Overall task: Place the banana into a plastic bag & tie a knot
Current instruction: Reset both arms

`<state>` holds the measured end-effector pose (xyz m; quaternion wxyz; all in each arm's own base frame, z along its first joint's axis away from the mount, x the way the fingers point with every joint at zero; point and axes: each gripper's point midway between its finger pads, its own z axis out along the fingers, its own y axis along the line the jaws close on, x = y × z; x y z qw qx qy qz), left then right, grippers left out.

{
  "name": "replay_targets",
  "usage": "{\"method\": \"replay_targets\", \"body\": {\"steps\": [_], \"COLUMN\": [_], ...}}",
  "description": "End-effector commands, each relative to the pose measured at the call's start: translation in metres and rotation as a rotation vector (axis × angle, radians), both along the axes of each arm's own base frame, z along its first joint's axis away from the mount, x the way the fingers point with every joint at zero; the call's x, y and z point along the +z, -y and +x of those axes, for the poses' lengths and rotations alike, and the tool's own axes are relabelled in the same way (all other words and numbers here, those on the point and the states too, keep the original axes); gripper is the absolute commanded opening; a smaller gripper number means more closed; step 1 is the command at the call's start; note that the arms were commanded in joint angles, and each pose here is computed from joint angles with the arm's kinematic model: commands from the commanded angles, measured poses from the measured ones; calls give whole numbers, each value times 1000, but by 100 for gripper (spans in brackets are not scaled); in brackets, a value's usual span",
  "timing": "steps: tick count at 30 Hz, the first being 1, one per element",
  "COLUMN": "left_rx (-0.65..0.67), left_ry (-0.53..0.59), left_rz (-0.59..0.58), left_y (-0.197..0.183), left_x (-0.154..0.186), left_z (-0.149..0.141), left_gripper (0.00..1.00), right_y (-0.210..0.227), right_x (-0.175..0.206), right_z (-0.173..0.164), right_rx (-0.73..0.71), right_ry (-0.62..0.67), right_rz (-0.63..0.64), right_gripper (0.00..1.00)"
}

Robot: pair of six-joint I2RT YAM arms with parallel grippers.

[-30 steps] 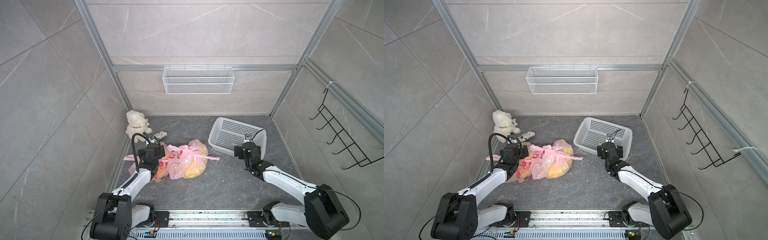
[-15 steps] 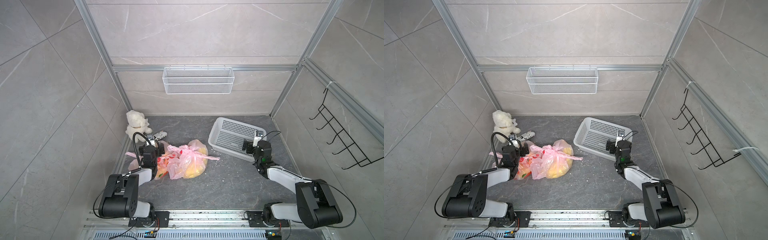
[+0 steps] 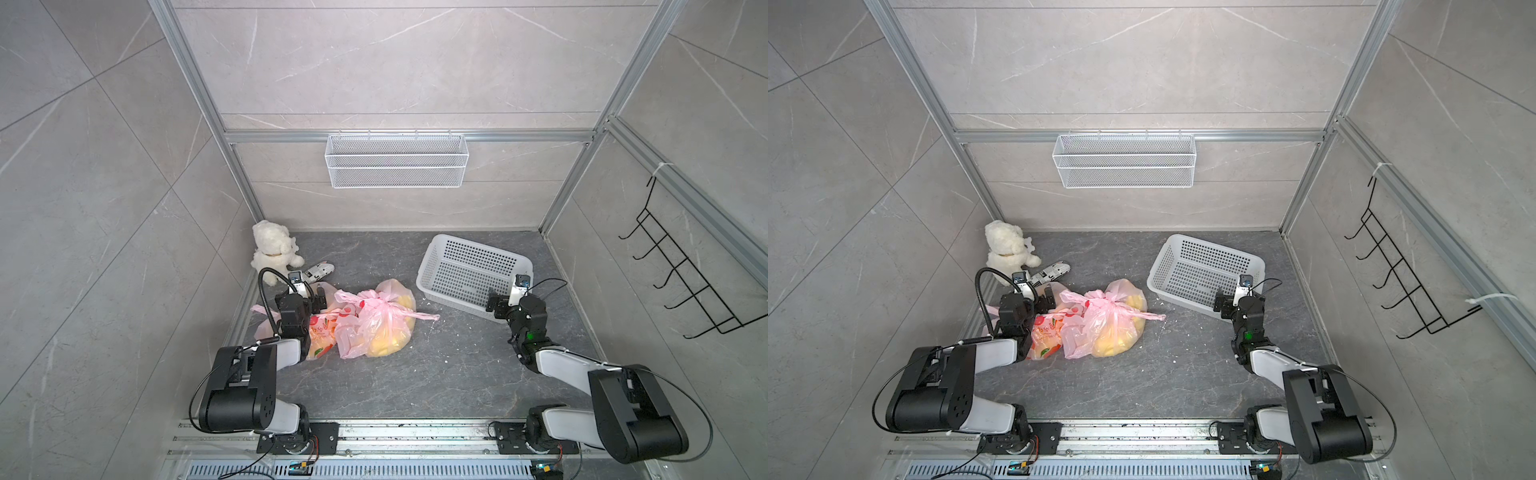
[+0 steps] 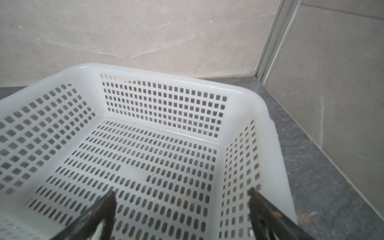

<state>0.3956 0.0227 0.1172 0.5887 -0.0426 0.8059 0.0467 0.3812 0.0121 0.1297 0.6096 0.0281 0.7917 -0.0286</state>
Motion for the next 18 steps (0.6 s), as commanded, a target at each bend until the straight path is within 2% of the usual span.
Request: {"method": "replay_targets", "body": {"steps": [1,3,5,7,18], "left_rx": [-12,-13,-10,-12,-9], "left_ry": [-87,-88,-88,-87,-84], "left_rz": [-2,-3,-4,-4,-5], "left_y": [-2,-2,-2,-2,-2], "left_x": [-28,-28,-28,-27,-27], "left_z": [-9,-9,-9,-9,-9], "left_gripper": [100,100,100,100,100], "right_y": [0,-4,-6,-3,-5], "right_x": [-24,-31,-32,-35,-34], "right_z": [-2,1,6,5,7], "right_rx": [15,45,55,40,50], "right_ry": [21,-43,-29,-67,-53], "right_rz": [-14,-13,-14,-14,-24], "right_gripper": [100,100,100,100,100]}}
